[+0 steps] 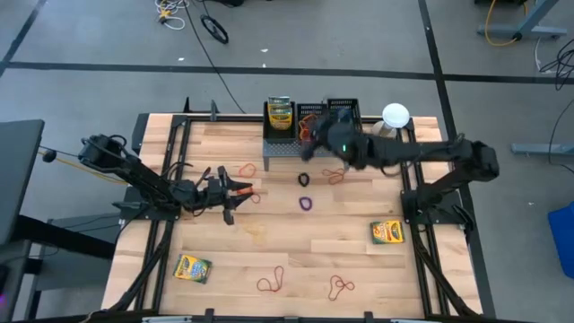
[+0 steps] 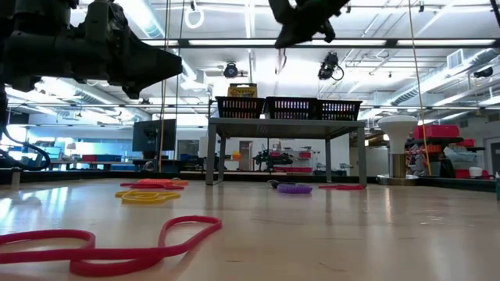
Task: Sort rubber bands into baskets
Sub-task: Put the red rubber band into the middle black basket on the shelf
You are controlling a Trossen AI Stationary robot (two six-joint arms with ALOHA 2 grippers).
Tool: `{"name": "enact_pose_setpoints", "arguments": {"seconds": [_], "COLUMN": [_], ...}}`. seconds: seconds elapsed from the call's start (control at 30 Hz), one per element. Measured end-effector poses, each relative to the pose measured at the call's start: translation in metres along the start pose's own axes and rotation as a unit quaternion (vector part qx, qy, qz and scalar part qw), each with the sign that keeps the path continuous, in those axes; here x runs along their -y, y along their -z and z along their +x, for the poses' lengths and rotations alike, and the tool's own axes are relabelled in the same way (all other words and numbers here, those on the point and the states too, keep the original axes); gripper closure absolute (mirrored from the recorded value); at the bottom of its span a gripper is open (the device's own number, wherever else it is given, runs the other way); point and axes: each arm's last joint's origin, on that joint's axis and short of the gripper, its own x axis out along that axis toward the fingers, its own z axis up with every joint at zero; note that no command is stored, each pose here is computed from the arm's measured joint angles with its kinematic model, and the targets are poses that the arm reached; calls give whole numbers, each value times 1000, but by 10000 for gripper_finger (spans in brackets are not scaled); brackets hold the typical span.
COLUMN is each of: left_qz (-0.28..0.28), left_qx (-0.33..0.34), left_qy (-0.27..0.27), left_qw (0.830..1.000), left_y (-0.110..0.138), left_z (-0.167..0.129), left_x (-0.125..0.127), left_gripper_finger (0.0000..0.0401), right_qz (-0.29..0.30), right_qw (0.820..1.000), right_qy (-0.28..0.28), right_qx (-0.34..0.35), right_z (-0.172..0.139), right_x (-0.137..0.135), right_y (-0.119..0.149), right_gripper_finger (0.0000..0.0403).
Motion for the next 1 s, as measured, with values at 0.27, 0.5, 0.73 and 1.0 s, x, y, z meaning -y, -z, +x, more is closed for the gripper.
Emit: {"name": "enact_pose_setpoints", "arguments": {"seconds": [0.27,0.5,0.73,1.0], "left_qz": [6,9,9,9], "left_qx": [-10,-15,-15,-15], "left_qy": [3,1,1,1], "left_qw": [1000,1000,1000,1000], "left_y": [2,3,3,3], "left_z": [0,0,0,0], "left_x": [0,0,0,0], "left_gripper_finger": [267,268,267,267], "right_qz": [61,95,101,158], "right_qw": [996,989,990,983], "right_qy": [19,-2,-5,11], "right_qx": [-55,-118,-97,-88], "right_z": [48,80,81,82], "right_x": [60,76,73,74], "right_y": [22,58,55,52], "right_gripper_finger": [401,391,316,197]}}
